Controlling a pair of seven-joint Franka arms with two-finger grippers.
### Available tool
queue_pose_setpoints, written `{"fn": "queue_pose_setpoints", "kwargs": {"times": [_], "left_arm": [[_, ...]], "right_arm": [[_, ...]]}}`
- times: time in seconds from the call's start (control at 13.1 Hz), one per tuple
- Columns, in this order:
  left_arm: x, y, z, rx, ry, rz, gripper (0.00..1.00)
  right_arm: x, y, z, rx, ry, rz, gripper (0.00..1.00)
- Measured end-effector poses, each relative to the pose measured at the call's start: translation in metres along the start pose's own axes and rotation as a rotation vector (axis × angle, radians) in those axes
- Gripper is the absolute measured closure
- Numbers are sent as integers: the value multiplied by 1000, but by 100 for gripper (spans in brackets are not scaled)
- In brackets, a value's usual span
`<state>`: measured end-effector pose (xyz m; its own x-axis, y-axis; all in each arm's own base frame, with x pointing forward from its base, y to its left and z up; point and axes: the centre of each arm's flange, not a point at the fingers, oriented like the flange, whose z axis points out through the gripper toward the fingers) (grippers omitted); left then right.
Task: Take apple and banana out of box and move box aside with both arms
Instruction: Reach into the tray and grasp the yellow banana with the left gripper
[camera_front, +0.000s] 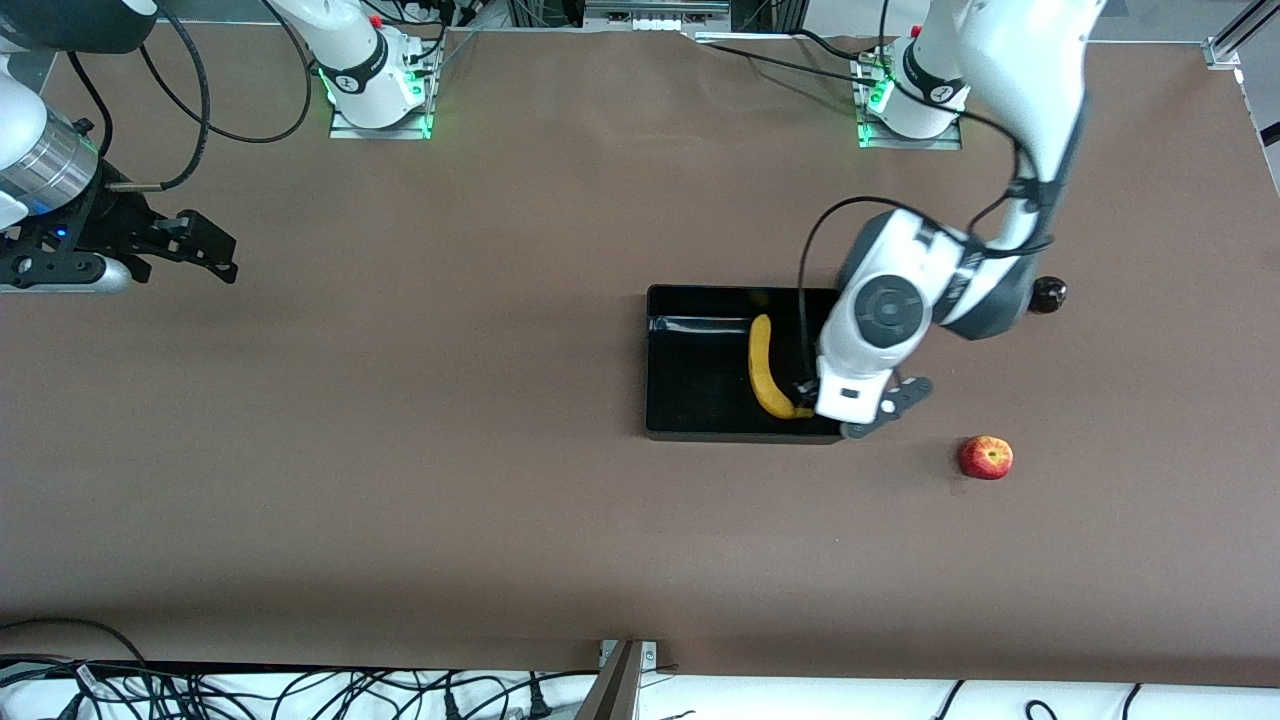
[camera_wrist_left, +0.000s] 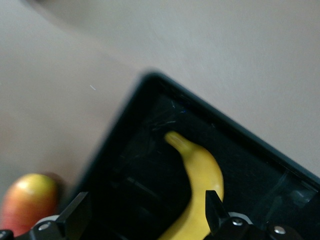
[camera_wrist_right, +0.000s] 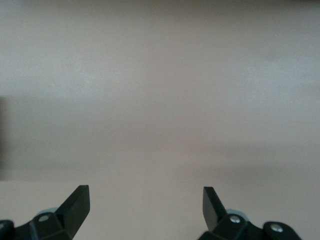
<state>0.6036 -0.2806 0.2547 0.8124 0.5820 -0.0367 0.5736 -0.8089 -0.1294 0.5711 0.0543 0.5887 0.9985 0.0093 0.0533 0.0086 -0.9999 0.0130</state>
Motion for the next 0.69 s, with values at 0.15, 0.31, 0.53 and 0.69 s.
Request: {"fn": "queue_pose_setpoints", "kwargs": {"times": [0.15,0.31,0.53,0.69], "left_arm": [[-11,12,33,1,-4,-14,0],[-10,14,49,-1,-5,-20,0],[-11,19,56,-31,7,-36,0],[-15,23,66,-34,7,-35,0]], "right_arm": [[0,0,0,0,0,0,0],[0,0,0,0,0,0,0],[0,0,0,0,0,0,0],[0,0,0,0,0,0,0]]}}
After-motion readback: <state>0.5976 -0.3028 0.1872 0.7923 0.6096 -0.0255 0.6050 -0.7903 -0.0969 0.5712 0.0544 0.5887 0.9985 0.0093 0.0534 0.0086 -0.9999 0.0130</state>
